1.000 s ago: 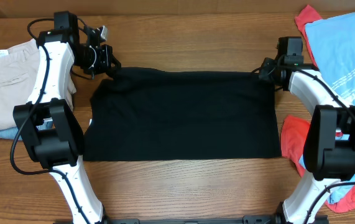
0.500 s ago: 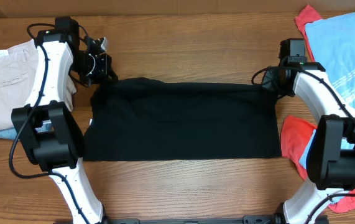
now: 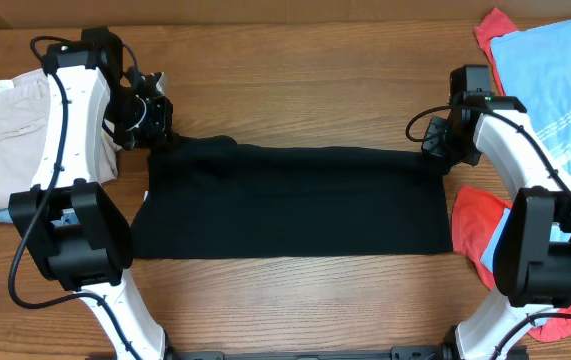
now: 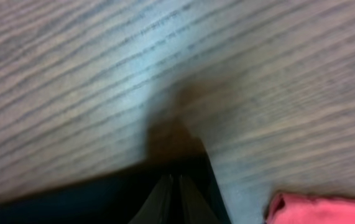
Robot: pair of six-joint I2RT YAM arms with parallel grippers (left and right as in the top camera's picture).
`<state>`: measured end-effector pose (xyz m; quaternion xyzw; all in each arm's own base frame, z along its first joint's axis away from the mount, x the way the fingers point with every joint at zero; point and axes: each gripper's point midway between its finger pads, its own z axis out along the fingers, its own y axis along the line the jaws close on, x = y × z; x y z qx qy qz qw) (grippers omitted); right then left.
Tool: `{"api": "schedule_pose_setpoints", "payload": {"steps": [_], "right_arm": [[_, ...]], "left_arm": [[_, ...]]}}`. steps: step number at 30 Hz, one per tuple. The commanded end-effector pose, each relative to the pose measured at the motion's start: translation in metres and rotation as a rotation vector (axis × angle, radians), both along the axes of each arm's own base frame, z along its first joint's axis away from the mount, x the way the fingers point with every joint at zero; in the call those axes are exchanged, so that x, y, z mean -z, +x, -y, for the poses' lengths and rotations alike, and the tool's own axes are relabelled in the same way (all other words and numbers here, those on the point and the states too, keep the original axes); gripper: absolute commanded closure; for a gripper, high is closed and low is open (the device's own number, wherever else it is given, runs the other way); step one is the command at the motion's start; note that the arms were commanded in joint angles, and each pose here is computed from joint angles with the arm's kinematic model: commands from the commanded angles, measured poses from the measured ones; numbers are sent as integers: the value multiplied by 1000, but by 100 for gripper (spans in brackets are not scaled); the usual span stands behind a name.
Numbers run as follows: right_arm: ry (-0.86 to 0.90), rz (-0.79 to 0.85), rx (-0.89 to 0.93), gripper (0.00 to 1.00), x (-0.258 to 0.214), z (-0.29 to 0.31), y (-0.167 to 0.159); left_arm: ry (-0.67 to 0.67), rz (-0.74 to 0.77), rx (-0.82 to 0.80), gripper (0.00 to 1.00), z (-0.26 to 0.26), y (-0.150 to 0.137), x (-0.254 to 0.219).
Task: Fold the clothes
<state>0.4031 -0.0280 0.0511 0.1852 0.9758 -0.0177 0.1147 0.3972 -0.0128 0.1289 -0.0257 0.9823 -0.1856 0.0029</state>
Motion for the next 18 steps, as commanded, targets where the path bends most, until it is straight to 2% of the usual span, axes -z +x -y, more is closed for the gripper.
{"api": "schedule_pose_setpoints", "payload": {"steps": [1, 10, 11, 12, 13, 14, 18], "right_arm": [[-56, 67, 20, 94, -41, 15, 13], [-45, -75, 15, 93, -48, 12, -19], [-41, -94, 14, 90, -47, 11, -23], [-41, -114, 13, 83, -46, 11, -28], [-40, -132, 13, 71, -46, 11, -32], [-39, -148, 13, 66, -46, 11, -36], [-39, -172, 12, 64, -45, 11, -42]], "left_arm": [[45, 15, 5, 96, -9, -4, -10], [45, 8, 5, 96, -9, -5, -10], [45, 8, 5, 96, -9, -5, -10], [45, 8, 5, 96, -9, -5, -10], [45, 8, 5, 96, -9, -5, -10], [45, 8, 5, 96, -9, -5, -10], [44, 7, 5, 96, -9, -5, -10]]}}
